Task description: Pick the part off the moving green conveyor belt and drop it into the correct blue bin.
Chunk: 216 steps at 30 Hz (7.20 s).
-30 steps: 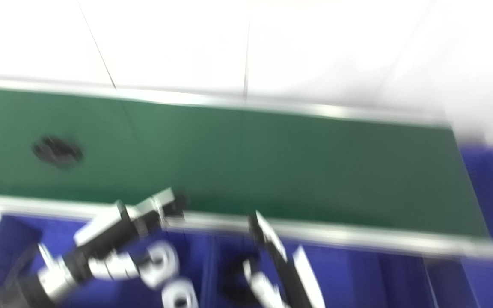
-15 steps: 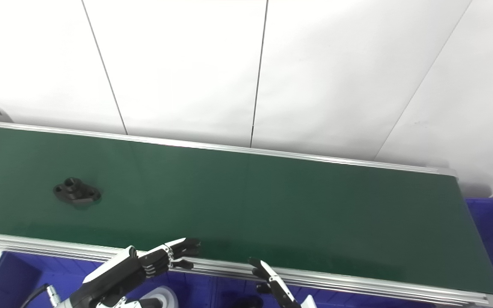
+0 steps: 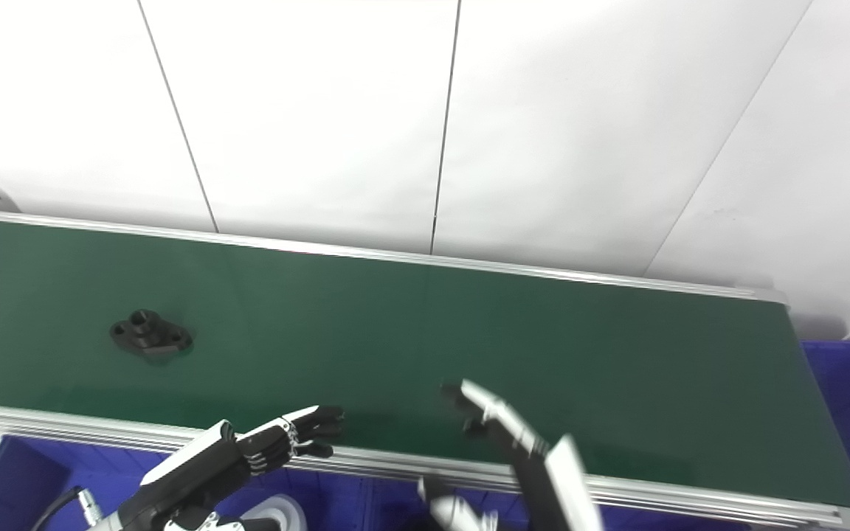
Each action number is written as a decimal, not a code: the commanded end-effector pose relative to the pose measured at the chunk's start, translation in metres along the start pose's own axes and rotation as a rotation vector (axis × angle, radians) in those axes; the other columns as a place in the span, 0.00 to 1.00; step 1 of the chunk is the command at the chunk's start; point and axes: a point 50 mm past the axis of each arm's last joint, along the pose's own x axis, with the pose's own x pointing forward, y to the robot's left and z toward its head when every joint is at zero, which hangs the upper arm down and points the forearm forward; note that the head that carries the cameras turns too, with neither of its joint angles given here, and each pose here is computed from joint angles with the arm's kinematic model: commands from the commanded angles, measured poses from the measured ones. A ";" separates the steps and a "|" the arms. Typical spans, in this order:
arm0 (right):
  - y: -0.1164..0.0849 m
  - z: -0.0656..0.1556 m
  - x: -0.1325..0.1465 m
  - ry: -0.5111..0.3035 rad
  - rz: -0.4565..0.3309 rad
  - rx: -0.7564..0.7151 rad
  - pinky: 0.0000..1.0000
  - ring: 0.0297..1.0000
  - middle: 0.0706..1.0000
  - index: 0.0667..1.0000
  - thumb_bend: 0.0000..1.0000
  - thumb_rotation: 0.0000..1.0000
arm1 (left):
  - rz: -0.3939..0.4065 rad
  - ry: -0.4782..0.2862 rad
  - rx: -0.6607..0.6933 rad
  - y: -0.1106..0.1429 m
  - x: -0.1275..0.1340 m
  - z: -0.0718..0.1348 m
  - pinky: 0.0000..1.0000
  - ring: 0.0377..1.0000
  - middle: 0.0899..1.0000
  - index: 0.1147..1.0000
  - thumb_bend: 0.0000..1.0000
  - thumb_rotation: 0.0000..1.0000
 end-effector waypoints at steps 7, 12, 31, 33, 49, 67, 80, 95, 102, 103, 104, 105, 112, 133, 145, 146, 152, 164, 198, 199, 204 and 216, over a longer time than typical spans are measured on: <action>-0.043 0.045 0.085 -0.137 -0.127 -0.123 0.52 0.60 0.65 0.66 0.69 0.19 | 0.004 -0.046 0.037 0.001 -0.002 0.009 0.88 0.94 0.96 0.94 0.41 0.48; -0.047 0.056 0.128 -0.142 -0.152 -0.130 0.40 0.51 0.65 0.68 0.75 0.14 | 0.010 -0.042 0.032 -0.002 -0.004 0.009 0.87 0.94 0.96 0.94 0.42 0.47; 0.023 0.038 0.205 -0.089 0.054 -0.430 0.62 0.66 0.69 0.74 0.87 0.26 | 0.003 -0.027 0.017 -0.012 -0.007 0.011 0.89 0.94 0.97 0.94 0.42 0.44; 0.036 0.035 0.209 -0.089 0.085 -0.449 0.65 0.69 0.71 0.73 0.88 0.26 | 0.003 -0.024 0.015 -0.013 -0.007 0.011 0.89 0.94 0.97 0.94 0.42 0.44; 0.099 0.015 0.220 -0.066 0.249 -0.541 0.74 0.78 0.77 0.79 0.92 0.30 | 0.002 -0.037 0.021 -0.013 -0.006 0.016 0.88 0.93 0.95 0.93 0.41 0.45; 0.124 -0.015 0.211 -0.055 0.355 -0.535 0.84 0.82 0.79 0.80 0.93 0.32 | 0.004 -0.047 0.003 -0.020 -0.011 0.018 0.86 0.91 0.93 0.89 0.41 0.49; 0.136 -0.023 0.215 -0.034 0.421 -0.512 0.84 0.82 0.80 0.81 0.92 0.32 | 0.004 -0.042 -0.001 -0.019 -0.013 0.018 0.88 0.92 0.93 0.90 0.41 0.51; 0.166 -0.039 0.227 0.026 0.470 -0.548 0.83 0.82 0.79 0.78 0.92 0.31 | -0.001 -0.062 -0.012 -0.014 -0.010 0.021 0.88 0.92 0.93 0.89 0.41 0.46; 0.181 -0.070 0.227 0.125 0.471 -0.602 0.66 0.74 0.75 0.78 0.87 0.26 | 0.000 -0.064 -0.029 -0.013 -0.012 0.025 0.88 0.92 0.93 0.89 0.41 0.46; 0.183 -0.073 0.226 0.132 0.470 -0.604 0.65 0.72 0.74 0.78 0.86 0.24 | 0.000 -0.064 -0.031 -0.014 -0.012 0.026 0.88 0.92 0.93 0.89 0.42 0.45; 0.184 -0.074 0.226 0.134 0.468 -0.604 0.63 0.69 0.71 0.77 0.86 0.24 | 0.000 -0.064 -0.033 -0.014 -0.012 0.026 0.88 0.92 0.93 0.89 0.42 0.45; 0.185 -0.076 0.225 0.134 0.468 -0.601 0.62 0.68 0.70 0.77 0.86 0.24 | 0.001 -0.063 -0.033 -0.014 -0.012 0.026 0.88 0.92 0.93 0.89 0.42 0.45; 0.194 -0.077 0.221 0.130 0.483 -0.593 0.47 0.52 0.50 0.56 0.68 0.08 | 0.004 -0.071 -0.047 -0.013 -0.012 0.026 0.89 0.93 0.94 0.90 0.40 0.46; 0.181 -0.070 0.227 0.150 0.527 -0.571 0.35 0.39 0.43 0.46 0.53 0.00 | 0.042 -0.114 -0.065 -0.004 -0.012 0.031 0.90 0.93 0.94 0.90 0.34 0.36; 0.179 -0.083 0.222 0.182 0.566 -0.500 0.38 0.42 0.41 0.47 0.53 0.00 | 0.057 -0.111 -0.073 0.002 -0.013 0.036 0.92 0.93 0.93 0.90 0.36 0.39; 0.179 -0.085 0.222 0.188 0.564 -0.484 0.36 0.40 0.40 0.47 0.53 0.00 | 0.057 -0.112 -0.075 0.002 -0.013 0.036 0.92 0.93 0.94 0.90 0.37 0.40; 0.174 -0.091 0.218 0.201 0.536 -0.430 0.34 0.39 0.39 0.47 0.53 0.00 | 0.059 -0.119 -0.073 0.005 -0.013 0.035 0.92 0.93 0.93 0.90 0.39 0.46; 0.149 -0.091 0.210 0.241 0.462 -0.354 0.34 0.38 0.46 0.49 0.52 0.00 | 0.056 -0.132 -0.084 0.007 -0.009 0.035 0.91 0.94 0.93 0.90 0.41 0.44; 0.076 -0.036 0.188 0.182 0.282 -0.305 0.32 0.36 0.44 0.50 0.52 0.00 | 0.045 -0.140 -0.072 0.013 -0.002 0.025 0.93 0.95 0.95 0.90 0.35 0.42; 0.074 -0.036 0.184 0.182 0.273 -0.301 0.31 0.36 0.44 0.49 0.52 0.00 | 0.045 -0.141 -0.075 0.013 -0.001 0.024 0.94 0.95 0.95 0.90 0.35 0.44; 0.063 -0.035 0.168 0.179 0.232 -0.303 0.32 0.37 0.43 0.48 0.52 0.00 | 0.039 -0.142 -0.072 0.013 0.001 0.022 0.96 0.96 0.96 0.92 0.34 0.51; 0.009 -0.015 0.124 0.212 0.122 -0.266 0.28 0.36 0.41 0.48 0.52 0.00 | 0.015 -0.140 -0.080 0.029 0.015 0.027 0.99 0.98 0.97 0.94 0.36 0.59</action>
